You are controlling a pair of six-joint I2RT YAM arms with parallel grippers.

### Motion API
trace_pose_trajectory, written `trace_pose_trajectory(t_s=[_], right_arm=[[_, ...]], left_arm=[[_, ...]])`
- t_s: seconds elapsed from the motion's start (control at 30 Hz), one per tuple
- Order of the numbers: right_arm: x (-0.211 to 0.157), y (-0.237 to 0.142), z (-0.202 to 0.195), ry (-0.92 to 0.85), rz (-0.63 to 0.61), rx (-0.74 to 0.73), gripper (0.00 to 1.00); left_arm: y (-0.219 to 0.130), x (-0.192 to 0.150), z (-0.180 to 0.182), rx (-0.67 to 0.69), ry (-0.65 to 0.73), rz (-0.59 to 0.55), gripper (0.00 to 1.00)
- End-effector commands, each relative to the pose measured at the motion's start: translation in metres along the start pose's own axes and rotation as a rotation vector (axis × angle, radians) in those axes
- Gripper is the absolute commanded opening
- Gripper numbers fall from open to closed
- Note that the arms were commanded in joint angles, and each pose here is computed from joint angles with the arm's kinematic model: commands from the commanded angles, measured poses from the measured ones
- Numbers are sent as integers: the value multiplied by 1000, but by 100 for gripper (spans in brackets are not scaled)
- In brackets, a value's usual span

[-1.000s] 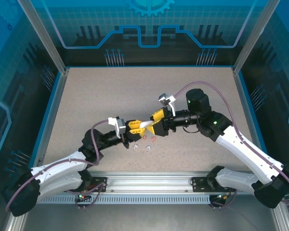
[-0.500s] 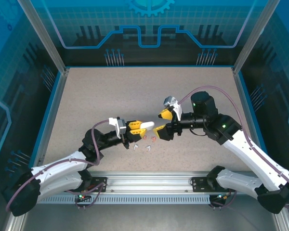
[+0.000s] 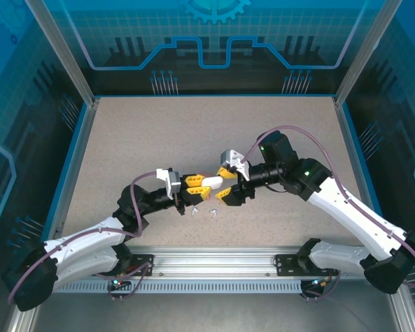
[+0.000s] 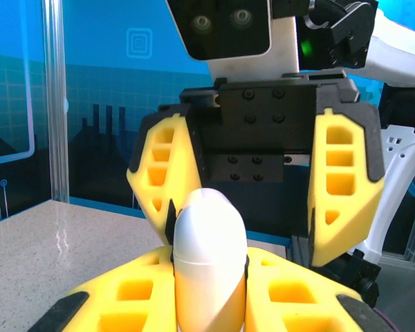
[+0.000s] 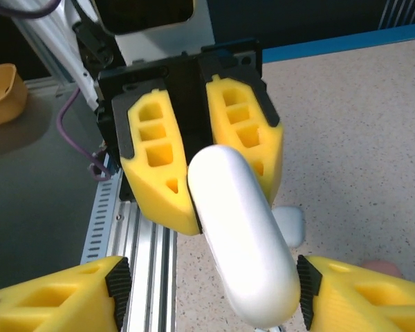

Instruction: Insert the wireless bluetooth earbuds into the charging case

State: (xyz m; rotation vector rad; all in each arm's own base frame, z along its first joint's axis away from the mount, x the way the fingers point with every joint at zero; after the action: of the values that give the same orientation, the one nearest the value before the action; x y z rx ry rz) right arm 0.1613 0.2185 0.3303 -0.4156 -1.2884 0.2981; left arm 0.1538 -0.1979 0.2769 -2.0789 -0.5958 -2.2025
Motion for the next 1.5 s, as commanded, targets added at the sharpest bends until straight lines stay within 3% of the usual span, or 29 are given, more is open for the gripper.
trace_pose_trajectory(t_s=[0.0,0.43,0.63,0.8,0.9,1.13,1.47], right_arm=[[6,0,7,-24,-17,49,61],[3,-3,3,14,-30,-9,27],[-7,-14,-4,82,-42,-117,25],[-25,-26,-13,156,-46,-229,25],[-40,-35,-22,224,-28,-317,25],[-83,-49,-62,472,78,-462,24],[-133,-35,-125,760,248,-480,22]], left_arm=[[3,20,-4,-38,19,-64,0],[4,17,-3,-28,18,-51,0],[-3,16,-2,26,63,-58,34],[-18,17,-2,113,136,-53,71],[-28,19,-2,168,169,-37,83],[-46,32,-8,238,228,-6,97],[-50,36,-7,270,227,4,99]])
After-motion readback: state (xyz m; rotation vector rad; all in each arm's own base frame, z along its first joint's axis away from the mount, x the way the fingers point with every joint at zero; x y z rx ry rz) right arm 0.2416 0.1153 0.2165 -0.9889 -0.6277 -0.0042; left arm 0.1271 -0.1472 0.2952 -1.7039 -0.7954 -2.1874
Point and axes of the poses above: each hand's point on the last joint's axis, 136 mm out from that joint toward the fingers, its own y axis out along the fingers, its own z axis along the line the jaws close on, x = y × z, the point moved 8 cm from there along -y, back along the fingers, and after that the axes turned 6 degrees about y, right-handed, at the moved point
